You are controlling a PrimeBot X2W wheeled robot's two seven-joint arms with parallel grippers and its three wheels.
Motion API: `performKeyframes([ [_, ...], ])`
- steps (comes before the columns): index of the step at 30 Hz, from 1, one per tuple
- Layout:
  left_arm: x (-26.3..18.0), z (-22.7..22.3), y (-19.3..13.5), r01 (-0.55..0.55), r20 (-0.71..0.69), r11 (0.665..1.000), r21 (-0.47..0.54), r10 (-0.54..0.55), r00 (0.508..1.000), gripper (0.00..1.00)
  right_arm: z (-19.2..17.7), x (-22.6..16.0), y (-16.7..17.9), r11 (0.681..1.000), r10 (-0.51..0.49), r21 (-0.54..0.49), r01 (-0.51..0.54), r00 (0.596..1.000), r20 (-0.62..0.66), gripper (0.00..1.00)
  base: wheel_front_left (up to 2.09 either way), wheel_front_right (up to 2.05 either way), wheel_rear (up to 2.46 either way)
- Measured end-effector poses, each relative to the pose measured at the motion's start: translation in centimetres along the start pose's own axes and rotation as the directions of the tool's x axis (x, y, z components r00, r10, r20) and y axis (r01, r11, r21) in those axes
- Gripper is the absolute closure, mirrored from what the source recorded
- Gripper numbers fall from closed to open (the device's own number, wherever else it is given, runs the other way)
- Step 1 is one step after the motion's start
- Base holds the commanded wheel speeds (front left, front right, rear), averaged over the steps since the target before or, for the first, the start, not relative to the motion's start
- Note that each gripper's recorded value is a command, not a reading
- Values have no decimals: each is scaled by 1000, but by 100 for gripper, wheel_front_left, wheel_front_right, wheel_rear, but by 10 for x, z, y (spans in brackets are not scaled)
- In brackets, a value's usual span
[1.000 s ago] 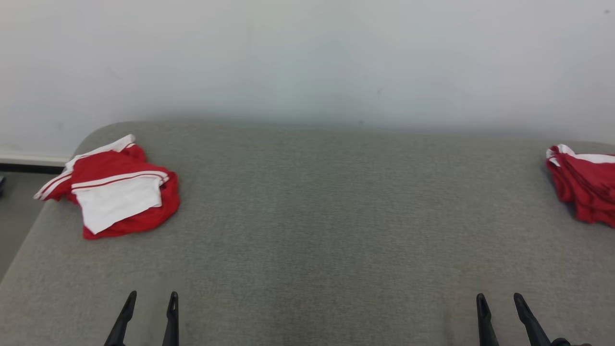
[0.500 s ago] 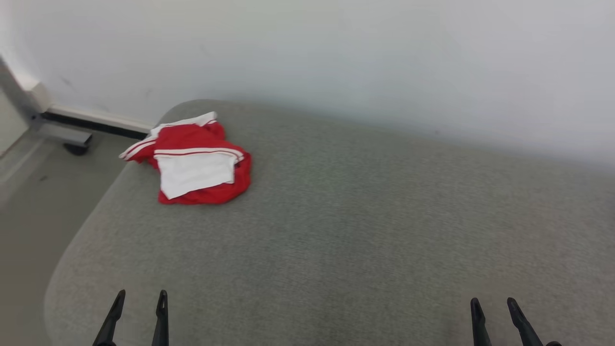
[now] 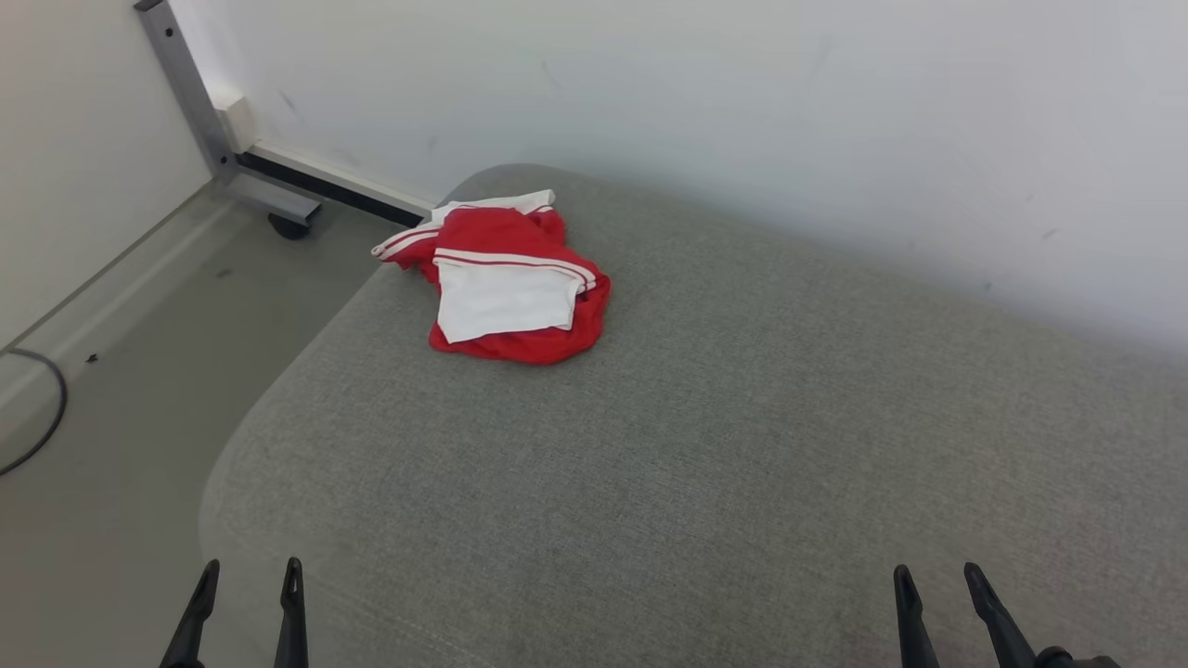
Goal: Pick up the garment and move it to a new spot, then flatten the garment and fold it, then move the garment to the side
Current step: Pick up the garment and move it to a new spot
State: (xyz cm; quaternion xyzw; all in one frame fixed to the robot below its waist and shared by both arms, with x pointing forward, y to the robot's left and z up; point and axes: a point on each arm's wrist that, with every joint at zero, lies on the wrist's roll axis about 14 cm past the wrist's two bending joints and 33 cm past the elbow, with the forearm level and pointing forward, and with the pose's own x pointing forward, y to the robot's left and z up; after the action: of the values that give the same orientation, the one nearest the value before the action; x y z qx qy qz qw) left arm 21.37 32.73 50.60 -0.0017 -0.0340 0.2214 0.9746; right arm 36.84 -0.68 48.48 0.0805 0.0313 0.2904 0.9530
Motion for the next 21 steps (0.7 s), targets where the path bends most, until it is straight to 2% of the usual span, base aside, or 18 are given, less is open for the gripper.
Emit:
performKeyframes([
  [9,-7,3,17,-73,4,997,4,73,997,0,-2,15,13,999,49,-1,-49,999,-11,0,0,0,0],
  [16,-6,2,19,-79,0,997,2,79,997,0,-3,16,11,999,47,-5,-47,999,-14,0,0,0,0],
  [21,10,8,16,-53,20,999,0,53,998,0,2,14,3,1000,24,-19,-24,1000,3,0,0,0,0],
])
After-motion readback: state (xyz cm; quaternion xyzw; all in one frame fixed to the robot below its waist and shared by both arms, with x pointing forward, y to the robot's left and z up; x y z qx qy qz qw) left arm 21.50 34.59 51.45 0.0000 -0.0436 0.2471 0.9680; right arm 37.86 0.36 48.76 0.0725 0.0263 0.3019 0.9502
